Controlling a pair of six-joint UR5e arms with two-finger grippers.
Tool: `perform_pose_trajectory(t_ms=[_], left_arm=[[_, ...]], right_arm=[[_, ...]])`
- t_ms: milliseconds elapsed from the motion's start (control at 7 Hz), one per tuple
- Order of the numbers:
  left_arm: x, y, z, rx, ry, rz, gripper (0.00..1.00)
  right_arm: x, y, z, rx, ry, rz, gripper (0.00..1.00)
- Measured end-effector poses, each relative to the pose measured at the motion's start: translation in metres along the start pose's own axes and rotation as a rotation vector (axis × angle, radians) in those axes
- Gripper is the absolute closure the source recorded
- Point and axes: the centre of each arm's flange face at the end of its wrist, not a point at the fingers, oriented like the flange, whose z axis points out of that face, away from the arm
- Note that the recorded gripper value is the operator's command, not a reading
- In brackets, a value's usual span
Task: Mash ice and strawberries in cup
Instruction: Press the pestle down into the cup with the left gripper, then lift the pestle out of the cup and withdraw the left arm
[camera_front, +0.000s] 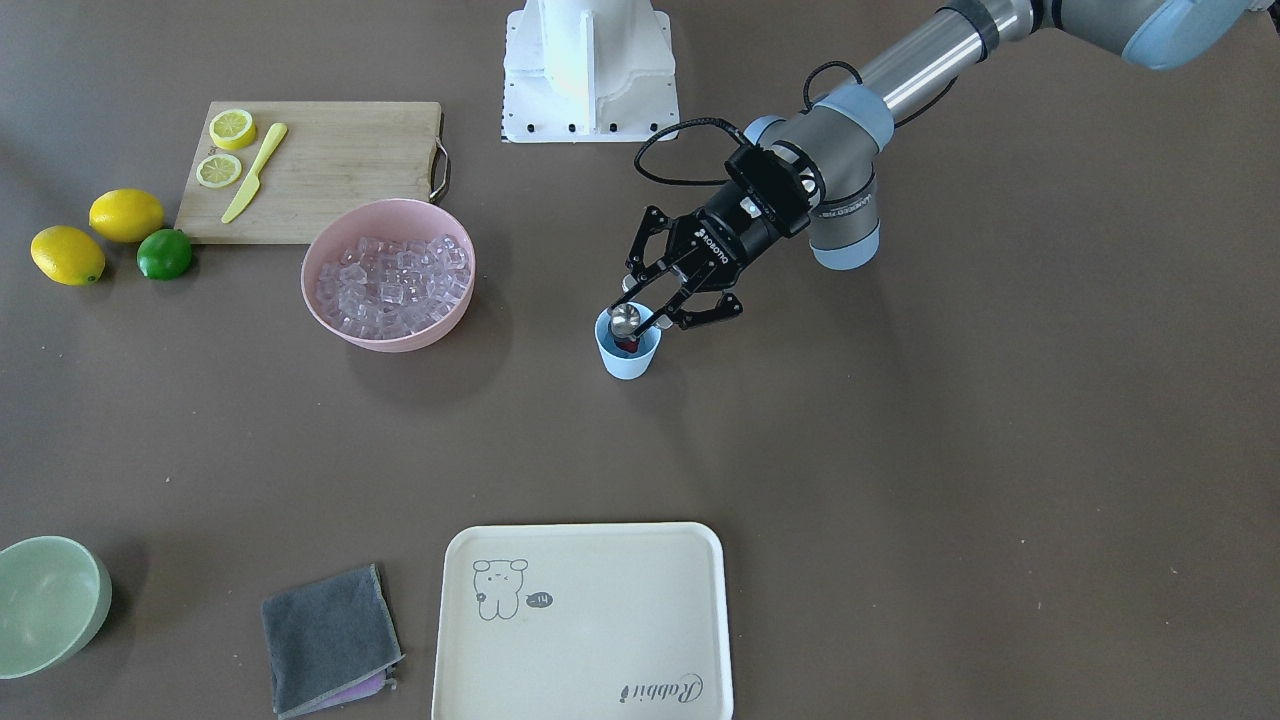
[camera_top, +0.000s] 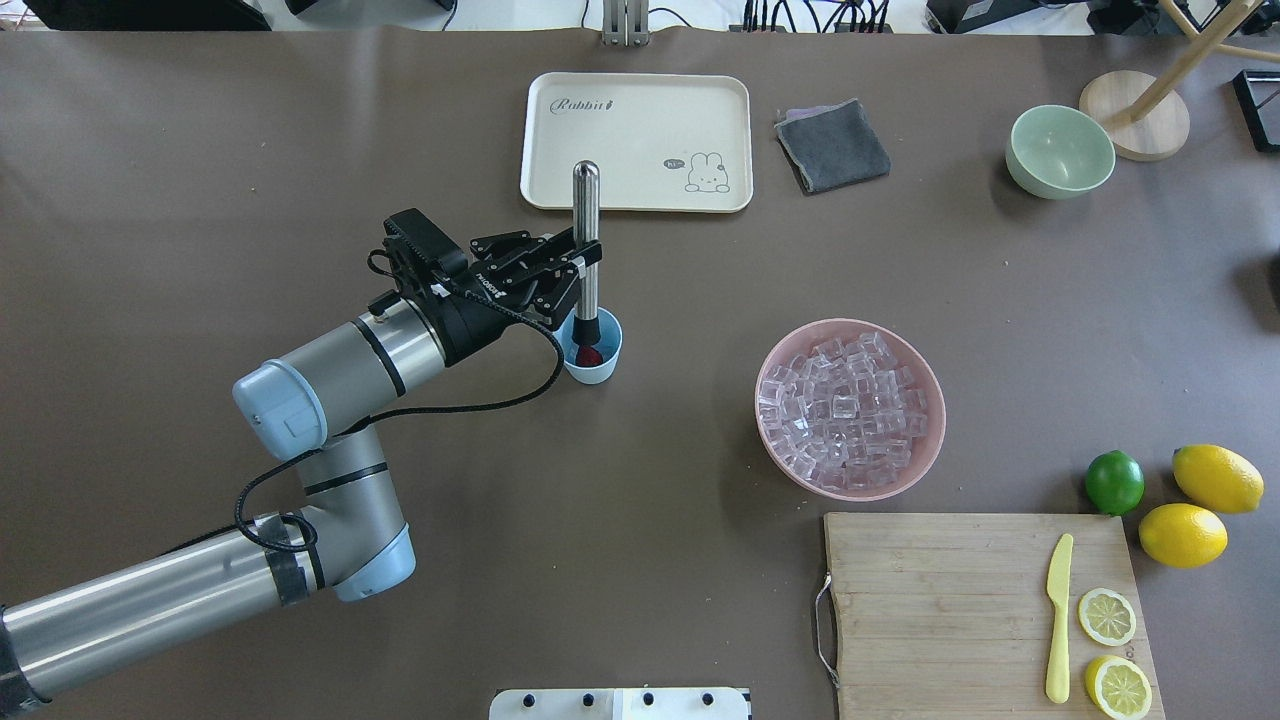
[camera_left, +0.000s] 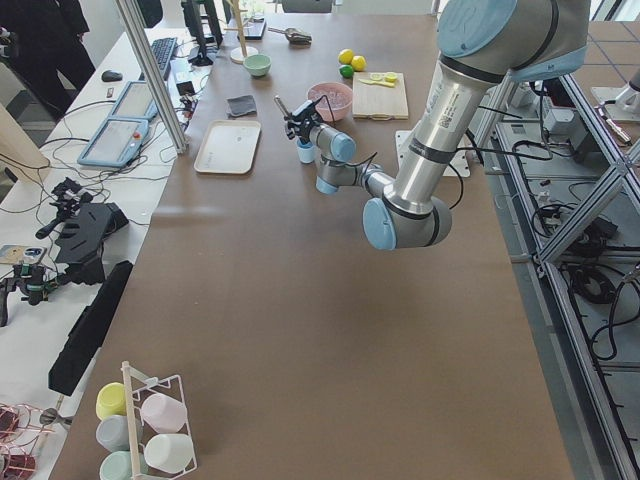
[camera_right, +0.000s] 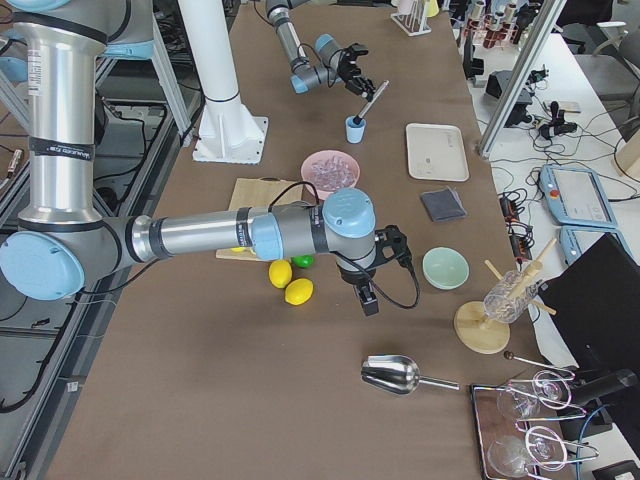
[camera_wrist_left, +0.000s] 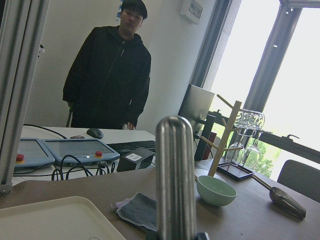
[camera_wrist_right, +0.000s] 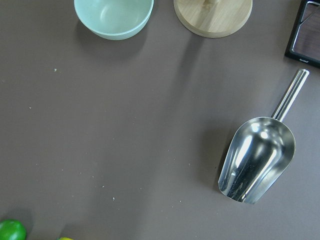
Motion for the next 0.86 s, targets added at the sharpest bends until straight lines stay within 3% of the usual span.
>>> perform_pose_trajectory(t_ms=[286,571,857], left_arm=[[0.003,-0.007,0.001,0.005,0.006,-0.002,1.0],[-0.014,-0.05,0.005,-0.001,0.001,-0.02,1.0],[-0.057,-0.106,-0.023,-0.127,-0.065,-0.155,1.0]], right_arm=[[0.001,0.0,0.001,-0.002,0.004,0.001,0.01],[0.001,0.001,0.001,-0.003,0.005,0.001,0.01],[0.001,0.001,0.0,-0.001,0.007,-0.001,0.01]])
